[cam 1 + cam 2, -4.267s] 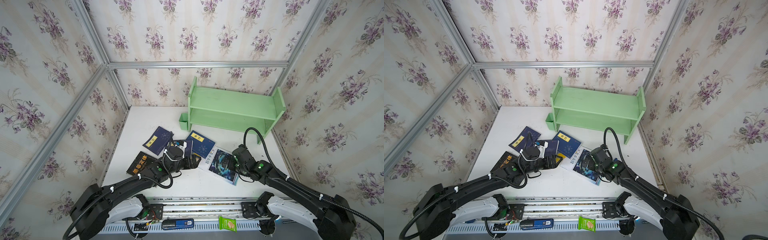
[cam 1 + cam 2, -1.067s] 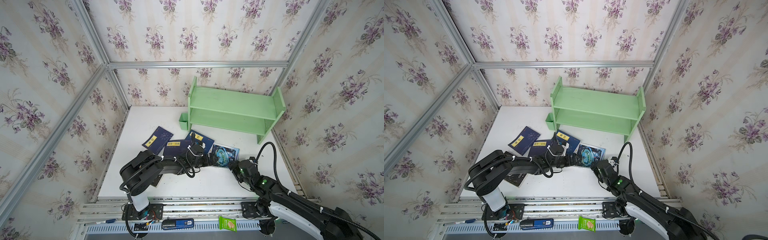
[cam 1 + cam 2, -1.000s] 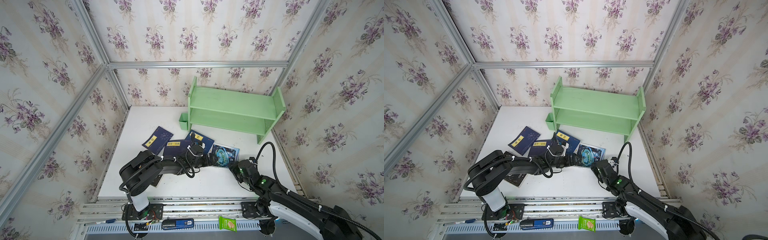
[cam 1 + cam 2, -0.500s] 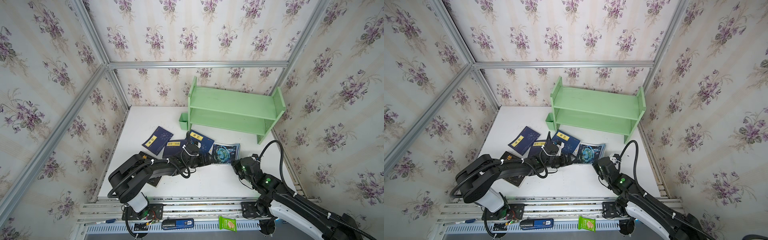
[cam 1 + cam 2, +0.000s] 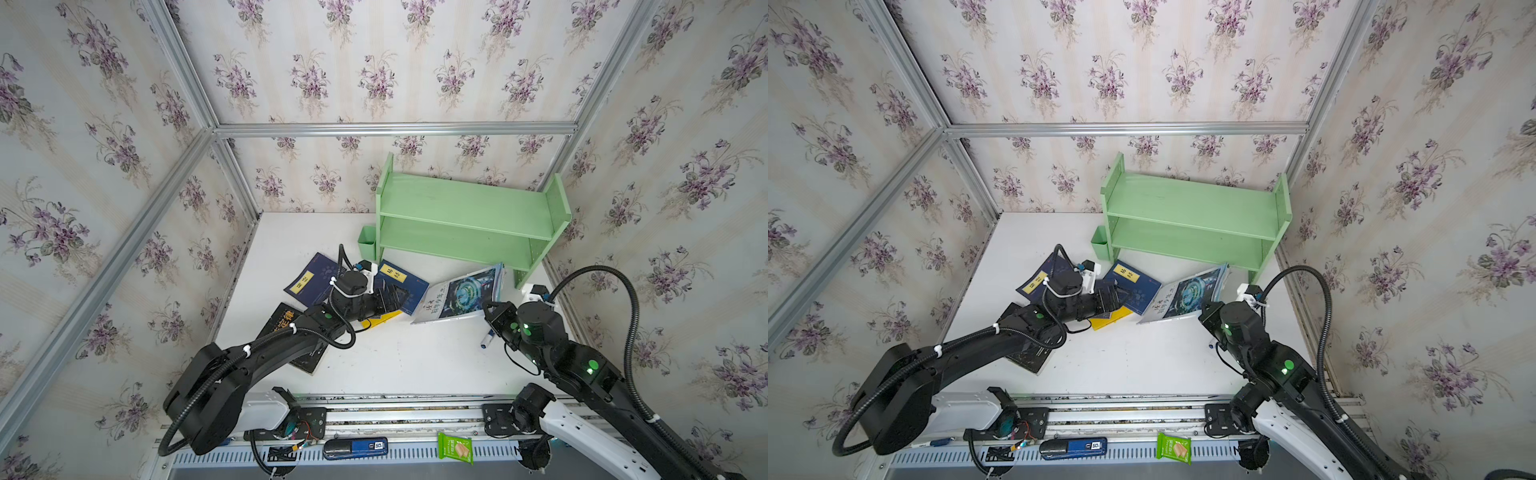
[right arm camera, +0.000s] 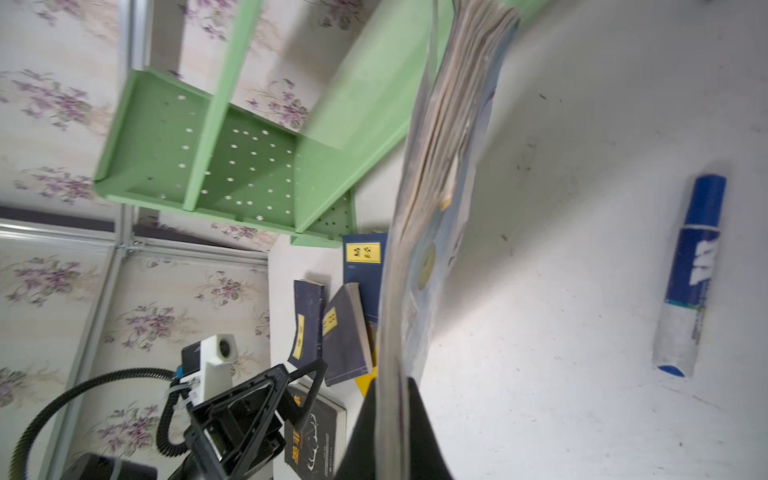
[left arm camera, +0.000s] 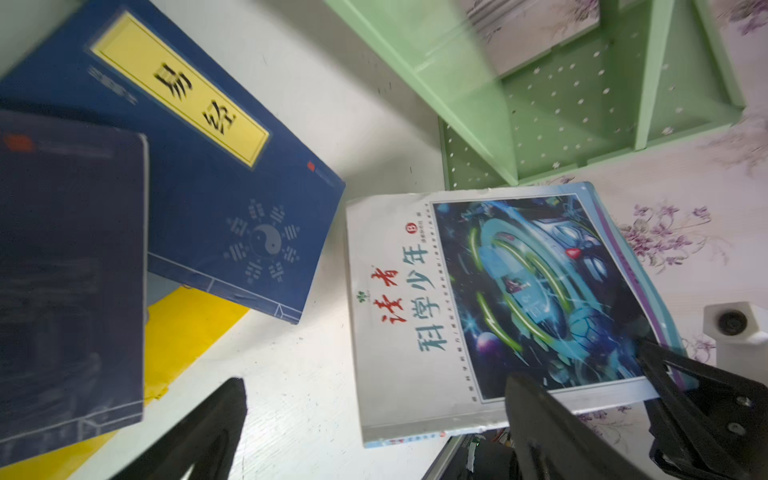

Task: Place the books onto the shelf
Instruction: 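Lift the magazine upright with the right gripper while the left gripper draws back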

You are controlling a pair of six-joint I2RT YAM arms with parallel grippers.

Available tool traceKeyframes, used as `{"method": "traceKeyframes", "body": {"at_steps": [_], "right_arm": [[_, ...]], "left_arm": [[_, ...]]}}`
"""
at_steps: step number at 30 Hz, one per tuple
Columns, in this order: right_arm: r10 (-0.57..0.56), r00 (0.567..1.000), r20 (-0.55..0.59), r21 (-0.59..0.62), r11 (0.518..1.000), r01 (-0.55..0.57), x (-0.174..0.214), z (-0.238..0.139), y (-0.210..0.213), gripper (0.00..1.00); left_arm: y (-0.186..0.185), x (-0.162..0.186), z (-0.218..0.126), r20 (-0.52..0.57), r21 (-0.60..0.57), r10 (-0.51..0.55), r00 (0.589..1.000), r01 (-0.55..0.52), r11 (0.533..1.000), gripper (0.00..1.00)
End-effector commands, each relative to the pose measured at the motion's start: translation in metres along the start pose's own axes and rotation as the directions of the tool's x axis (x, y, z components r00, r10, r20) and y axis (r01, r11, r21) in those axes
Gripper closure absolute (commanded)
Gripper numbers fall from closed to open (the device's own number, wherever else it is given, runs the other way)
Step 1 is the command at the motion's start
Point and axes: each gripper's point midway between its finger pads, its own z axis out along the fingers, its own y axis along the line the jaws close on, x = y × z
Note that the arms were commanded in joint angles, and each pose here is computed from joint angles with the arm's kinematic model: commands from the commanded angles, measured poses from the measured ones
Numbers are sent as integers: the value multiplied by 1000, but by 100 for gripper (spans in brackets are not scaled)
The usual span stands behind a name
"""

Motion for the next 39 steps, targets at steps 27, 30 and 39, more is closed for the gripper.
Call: {"method": "traceKeyframes", "body": {"at_steps": [27, 30, 39], "right_arm": [[133, 989, 59, -494, 865, -87, -37, 48, 86, 98], [127, 991, 46, -500, 861, -87, -41, 44, 92, 98], [140, 990, -22, -547, 827, -129, -33, 35, 100, 98]], "left_arm": [[-5, -12, -31, 26, 127, 18, 999, -21, 992, 1], [0, -6, -25, 0, 127, -3, 1000, 3, 992, 1], [-27, -14, -4, -82, 287, -123, 989, 141, 947, 1]]}}
